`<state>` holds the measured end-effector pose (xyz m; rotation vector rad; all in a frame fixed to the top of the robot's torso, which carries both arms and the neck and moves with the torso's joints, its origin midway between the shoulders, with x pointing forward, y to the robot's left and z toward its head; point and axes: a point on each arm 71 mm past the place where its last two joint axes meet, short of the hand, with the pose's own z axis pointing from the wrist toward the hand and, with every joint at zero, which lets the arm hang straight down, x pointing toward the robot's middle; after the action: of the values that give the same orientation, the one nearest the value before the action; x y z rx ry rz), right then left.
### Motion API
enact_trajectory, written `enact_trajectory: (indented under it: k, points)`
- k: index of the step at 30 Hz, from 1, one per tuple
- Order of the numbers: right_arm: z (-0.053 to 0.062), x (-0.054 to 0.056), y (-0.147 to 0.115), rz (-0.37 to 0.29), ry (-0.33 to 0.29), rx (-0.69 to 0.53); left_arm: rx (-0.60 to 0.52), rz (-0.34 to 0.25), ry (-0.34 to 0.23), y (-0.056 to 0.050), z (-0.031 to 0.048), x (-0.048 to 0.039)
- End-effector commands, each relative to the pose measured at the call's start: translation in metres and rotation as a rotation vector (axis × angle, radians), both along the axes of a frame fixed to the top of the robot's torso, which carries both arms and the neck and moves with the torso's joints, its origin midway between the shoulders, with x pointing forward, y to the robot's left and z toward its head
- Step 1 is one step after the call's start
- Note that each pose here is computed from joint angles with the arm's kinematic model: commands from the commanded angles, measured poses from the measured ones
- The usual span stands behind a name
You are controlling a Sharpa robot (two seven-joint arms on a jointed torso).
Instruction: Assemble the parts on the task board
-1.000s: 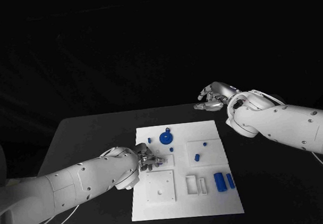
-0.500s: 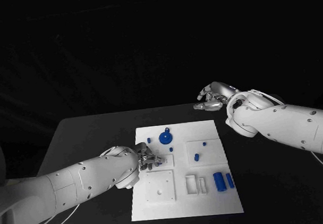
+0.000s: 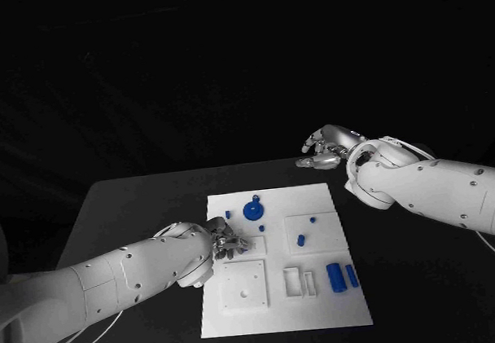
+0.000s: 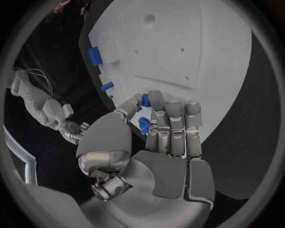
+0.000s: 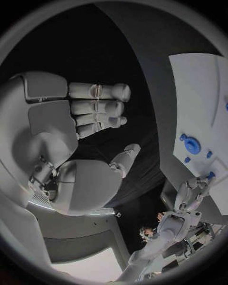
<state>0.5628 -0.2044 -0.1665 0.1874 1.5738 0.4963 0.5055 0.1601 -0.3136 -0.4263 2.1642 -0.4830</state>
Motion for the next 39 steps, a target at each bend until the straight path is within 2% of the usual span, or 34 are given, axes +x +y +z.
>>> enact_trajectory:
  k: [1, 20, 32, 39]
  points:
    - [-0.001, 0.0, 0.001, 0.01, 0.008, -0.007, -0.006, -0.002, 0.033, 0.001, -0.0045, -0.0027]
    - [-0.002, 0.0, 0.001, 0.011, 0.011, -0.007, -0.036, 0.008, 0.04, 0.003, -0.0023, -0.0032]
    - [-0.003, 0.0, 0.001, 0.011, 0.012, -0.007, -0.049, -0.001, 0.03, 0.005, 0.011, 0.0]
    - [-0.003, 0.0, 0.0, 0.009, 0.013, -0.008, -0.055, -0.011, 0.04, 0.006, 0.016, 0.002]
